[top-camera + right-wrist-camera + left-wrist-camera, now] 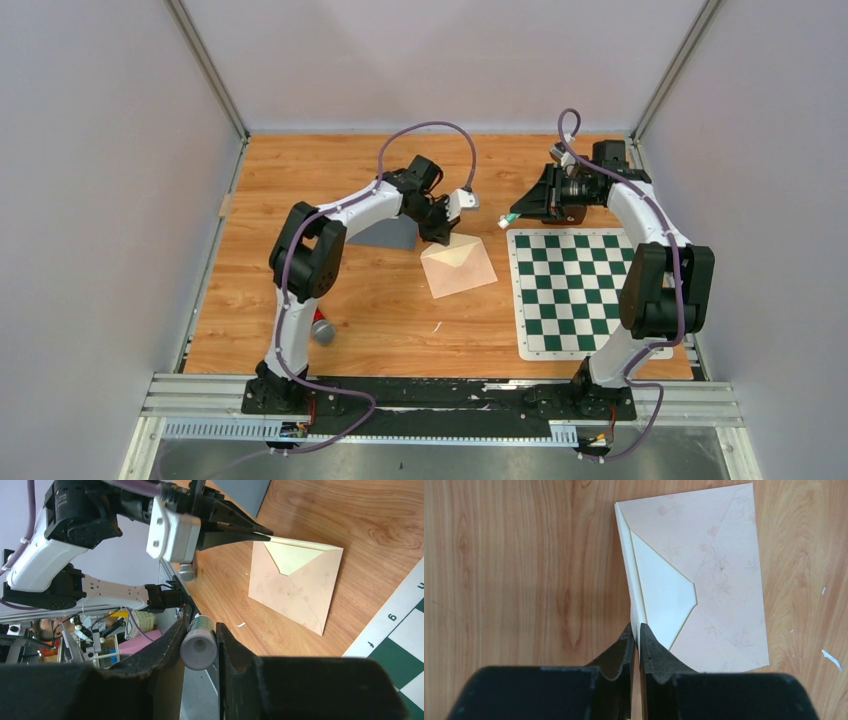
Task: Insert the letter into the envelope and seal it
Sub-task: Seal the envelope flap on the envelope.
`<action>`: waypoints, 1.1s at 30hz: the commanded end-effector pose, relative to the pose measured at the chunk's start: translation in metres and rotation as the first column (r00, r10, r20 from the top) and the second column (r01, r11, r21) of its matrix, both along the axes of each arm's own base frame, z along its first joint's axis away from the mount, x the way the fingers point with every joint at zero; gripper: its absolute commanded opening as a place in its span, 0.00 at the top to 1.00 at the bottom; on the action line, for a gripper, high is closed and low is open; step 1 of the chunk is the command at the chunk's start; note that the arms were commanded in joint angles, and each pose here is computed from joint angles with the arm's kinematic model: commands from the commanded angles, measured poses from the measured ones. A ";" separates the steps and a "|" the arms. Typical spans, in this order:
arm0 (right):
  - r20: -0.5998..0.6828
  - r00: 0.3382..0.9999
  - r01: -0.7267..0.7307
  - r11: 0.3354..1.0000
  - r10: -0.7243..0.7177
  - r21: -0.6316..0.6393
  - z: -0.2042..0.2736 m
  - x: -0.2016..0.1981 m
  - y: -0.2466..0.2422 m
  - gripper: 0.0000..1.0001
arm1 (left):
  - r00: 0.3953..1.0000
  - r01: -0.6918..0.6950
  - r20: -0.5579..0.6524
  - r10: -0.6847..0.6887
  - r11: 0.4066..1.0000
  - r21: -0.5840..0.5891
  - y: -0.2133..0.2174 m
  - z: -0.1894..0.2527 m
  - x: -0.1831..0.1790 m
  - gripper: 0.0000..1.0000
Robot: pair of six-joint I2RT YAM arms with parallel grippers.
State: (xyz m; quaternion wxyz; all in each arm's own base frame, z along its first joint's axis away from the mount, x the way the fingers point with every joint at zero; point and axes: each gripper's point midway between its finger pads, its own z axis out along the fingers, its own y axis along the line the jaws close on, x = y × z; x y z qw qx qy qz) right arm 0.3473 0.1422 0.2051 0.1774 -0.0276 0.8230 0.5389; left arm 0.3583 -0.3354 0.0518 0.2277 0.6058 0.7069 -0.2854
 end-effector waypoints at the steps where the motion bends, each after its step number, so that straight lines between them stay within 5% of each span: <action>1: 0.071 0.997 -0.007 1.000 0.006 0.018 0.019 -0.005 0.000 1.00 | 0.974 0.041 0.225 -0.023 0.997 -0.072 -0.014 0.047 0.009 0.88; 14: 0.056 0.998 0.015 1.000 -0.016 0.008 0.012 -0.018 -0.005 1.00 | 0.775 0.124 0.607 -0.173 0.985 0.122 -0.005 0.037 0.037 0.95; 18: 0.057 0.998 0.027 1.000 -0.027 0.006 0.013 -0.017 -0.008 1.00 | 0.779 0.165 0.588 -0.215 0.976 0.139 -0.005 0.021 0.021 0.90; 24: 0.059 0.998 0.038 0.999 -0.038 0.003 0.011 -0.017 -0.011 1.00 | 0.812 0.156 0.554 -0.184 0.983 0.098 -0.008 0.025 0.002 0.67; 33: 0.048 0.998 0.042 0.999 -0.042 0.010 0.010 -0.017 -0.011 1.00 | 0.845 0.136 0.522 -0.118 0.991 0.004 -0.011 0.050 -0.015 0.55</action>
